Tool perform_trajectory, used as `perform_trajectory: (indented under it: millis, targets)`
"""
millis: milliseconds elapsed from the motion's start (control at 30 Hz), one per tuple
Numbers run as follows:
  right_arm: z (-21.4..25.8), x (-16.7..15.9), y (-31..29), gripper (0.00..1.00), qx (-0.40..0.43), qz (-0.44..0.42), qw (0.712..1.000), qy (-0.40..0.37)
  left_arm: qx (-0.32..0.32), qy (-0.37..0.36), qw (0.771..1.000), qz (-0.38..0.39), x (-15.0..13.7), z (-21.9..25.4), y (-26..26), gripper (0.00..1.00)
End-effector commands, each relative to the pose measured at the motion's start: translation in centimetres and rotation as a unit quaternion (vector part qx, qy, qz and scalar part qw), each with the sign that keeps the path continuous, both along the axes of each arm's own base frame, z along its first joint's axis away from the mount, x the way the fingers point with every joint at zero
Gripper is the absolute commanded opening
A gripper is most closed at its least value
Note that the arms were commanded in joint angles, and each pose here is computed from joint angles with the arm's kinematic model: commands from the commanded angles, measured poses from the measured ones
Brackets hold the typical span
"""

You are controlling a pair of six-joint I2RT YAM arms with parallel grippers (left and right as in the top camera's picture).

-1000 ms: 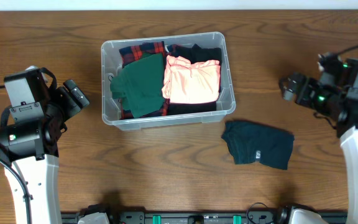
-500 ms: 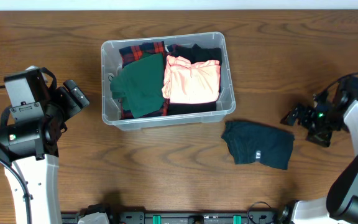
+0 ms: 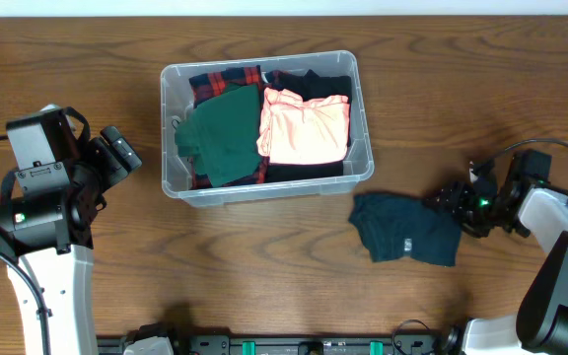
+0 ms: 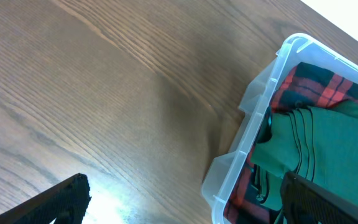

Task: Pack container
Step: 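Move the right gripper to the dark navy garment and grasp it, then lift the navy garment with the right gripper and lower it into the bin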

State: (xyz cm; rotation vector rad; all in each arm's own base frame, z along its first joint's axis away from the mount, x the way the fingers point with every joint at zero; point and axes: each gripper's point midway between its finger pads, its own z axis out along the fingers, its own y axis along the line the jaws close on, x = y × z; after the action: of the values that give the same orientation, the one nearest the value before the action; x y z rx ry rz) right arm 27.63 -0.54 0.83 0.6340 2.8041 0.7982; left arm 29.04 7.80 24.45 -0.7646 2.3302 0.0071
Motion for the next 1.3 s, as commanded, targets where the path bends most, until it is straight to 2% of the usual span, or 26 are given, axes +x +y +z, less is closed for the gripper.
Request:
perform_trajectory:
  millis: [0, 67, 167, 300, 467, 700, 867, 1067, 1167, 1267]
  targets:
    - [-1.5, -1.5, 1.8, 0.53, 0.023, 0.015, 0.999, 0.025, 0.001, 0.002, 1.0, 0.009, -0.1, 0.0, 0.3, 0.98]
    - [-1.1, -0.9, 2.2, 0.32, 0.032, 0.02, 0.999, 0.011, 0.001, 0.002, 1.0, 0.009, -0.1, 0.0, 0.3, 0.98]
    - [0.1, 0.2, 2.6, 0.12, 0.054, 0.022, 0.998, -0.013, 0.001, 0.002, 1.0, 0.009, -0.1, 0.0, 0.3, 0.98]
    - [3.3, 2.0, 2.8, 0.02, 0.065, 0.027, 0.996, -0.06, 0.001, 0.002, 1.0, 0.009, -0.1, 0.0, 0.3, 0.98]
    - [11.7, 4.6, 4.0, 0.01, 0.103, 0.056, 0.974, -0.192, 0.002, 0.002, 1.0, 0.009, -0.1, 0.0, 0.3, 0.98]
    - [23.8, 5.7, 5.8, 0.01, 0.169, 0.068, 0.927, -0.327, 0.001, 0.002, 1.0, 0.009, -0.1, 0.0, 0.3, 0.98]
    - [28.6, 6.3, 8.0, 0.01, 0.208, 0.074, 0.901, -0.374, 0.001, 0.002, 1.0, 0.009, -0.1, 0.0, 0.3, 0.98]
    - [33.6, 7.8, 13.4, 0.01, 0.23, 0.101, 0.858, -0.448, 0.002, 0.002, 1.0, 0.009, -0.1, 0.0, 0.3, 0.98]
    - [35.4, 8.8, 16.1, 0.01, 0.23, 0.086, 0.839, -0.486, 0.001, 0.002, 1.0, 0.009, -0.1, 0.0, 0.3, 0.98]
    - [35.3, 9.6, 18.1, 0.01, 0.222, 0.069, 0.837, -0.495, 0.002, 0.002, 1.0, 0.009, -0.1, 0.0, 0.3, 0.98]
